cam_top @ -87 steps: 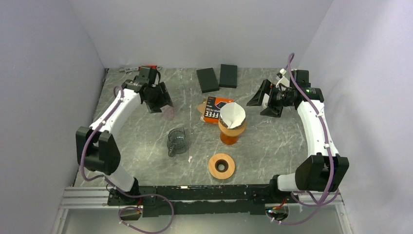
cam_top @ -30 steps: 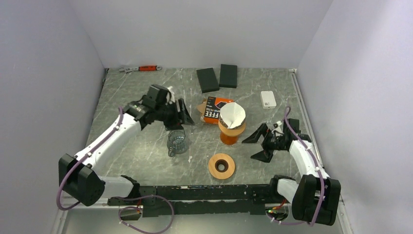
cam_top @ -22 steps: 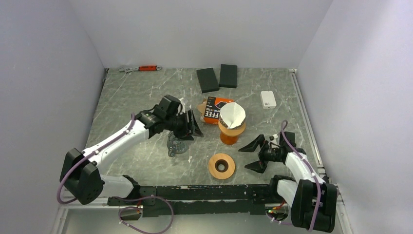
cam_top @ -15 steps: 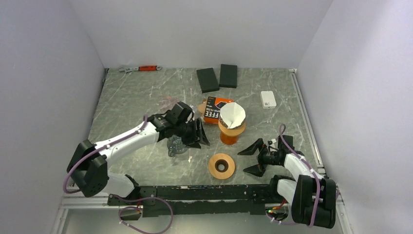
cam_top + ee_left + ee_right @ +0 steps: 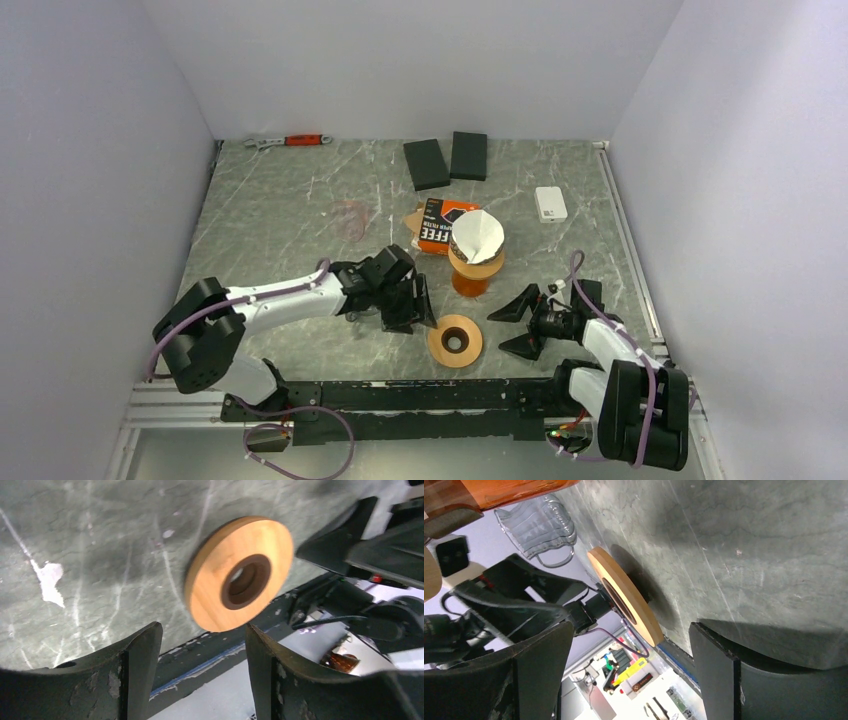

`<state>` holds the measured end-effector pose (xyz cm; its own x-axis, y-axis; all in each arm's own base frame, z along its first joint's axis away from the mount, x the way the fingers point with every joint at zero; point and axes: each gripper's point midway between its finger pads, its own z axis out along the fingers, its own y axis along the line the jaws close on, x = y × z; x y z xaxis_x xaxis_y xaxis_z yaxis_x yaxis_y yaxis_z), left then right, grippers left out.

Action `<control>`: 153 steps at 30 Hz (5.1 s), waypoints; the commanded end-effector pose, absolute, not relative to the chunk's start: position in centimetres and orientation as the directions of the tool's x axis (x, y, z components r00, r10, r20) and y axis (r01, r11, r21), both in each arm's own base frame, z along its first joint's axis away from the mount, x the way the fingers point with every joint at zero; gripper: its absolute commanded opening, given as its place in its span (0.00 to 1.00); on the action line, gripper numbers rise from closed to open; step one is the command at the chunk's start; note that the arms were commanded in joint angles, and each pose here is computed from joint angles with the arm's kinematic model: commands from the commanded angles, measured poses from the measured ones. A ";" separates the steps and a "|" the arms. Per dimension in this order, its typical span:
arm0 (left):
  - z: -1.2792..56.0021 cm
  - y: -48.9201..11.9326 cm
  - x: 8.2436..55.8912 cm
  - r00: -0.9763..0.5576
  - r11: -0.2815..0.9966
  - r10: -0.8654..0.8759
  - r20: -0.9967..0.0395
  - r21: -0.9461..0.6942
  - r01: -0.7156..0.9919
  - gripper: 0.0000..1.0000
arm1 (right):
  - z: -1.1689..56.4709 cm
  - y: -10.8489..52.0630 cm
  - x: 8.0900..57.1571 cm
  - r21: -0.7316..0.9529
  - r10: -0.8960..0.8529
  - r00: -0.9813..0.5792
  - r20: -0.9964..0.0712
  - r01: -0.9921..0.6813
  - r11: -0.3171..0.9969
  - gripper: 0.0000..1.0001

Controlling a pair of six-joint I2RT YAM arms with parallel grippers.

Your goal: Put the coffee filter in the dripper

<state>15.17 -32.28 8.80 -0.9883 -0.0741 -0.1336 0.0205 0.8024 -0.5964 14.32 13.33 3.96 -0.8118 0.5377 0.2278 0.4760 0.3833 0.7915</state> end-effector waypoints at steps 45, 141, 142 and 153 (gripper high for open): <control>6.3 -33.1 12.9 -0.958 0.979 -0.036 -0.283 -0.203 0.024 0.34 | 8.1 11.7 16.9 0.781 0.541 -0.839 0.064 0.380 0.496 0.95; 12.9 -15.0 25.9 -0.948 0.982 -0.189 -0.255 -0.064 -0.178 0.43 | 13.0 10.6 23.8 0.808 0.515 -0.857 -0.013 0.295 0.510 1.00; 12.9 -15.0 25.8 -0.949 0.982 -0.186 -0.255 -0.065 -0.175 0.44 | 13.0 10.6 23.8 0.808 0.517 -0.856 -0.011 0.297 0.509 1.00; 13.0 -15.0 25.5 -0.956 0.987 -0.157 -0.249 -0.066 -0.145 0.58 | 12.9 10.5 24.1 0.807 0.516 -0.856 -0.009 0.299 0.509 1.00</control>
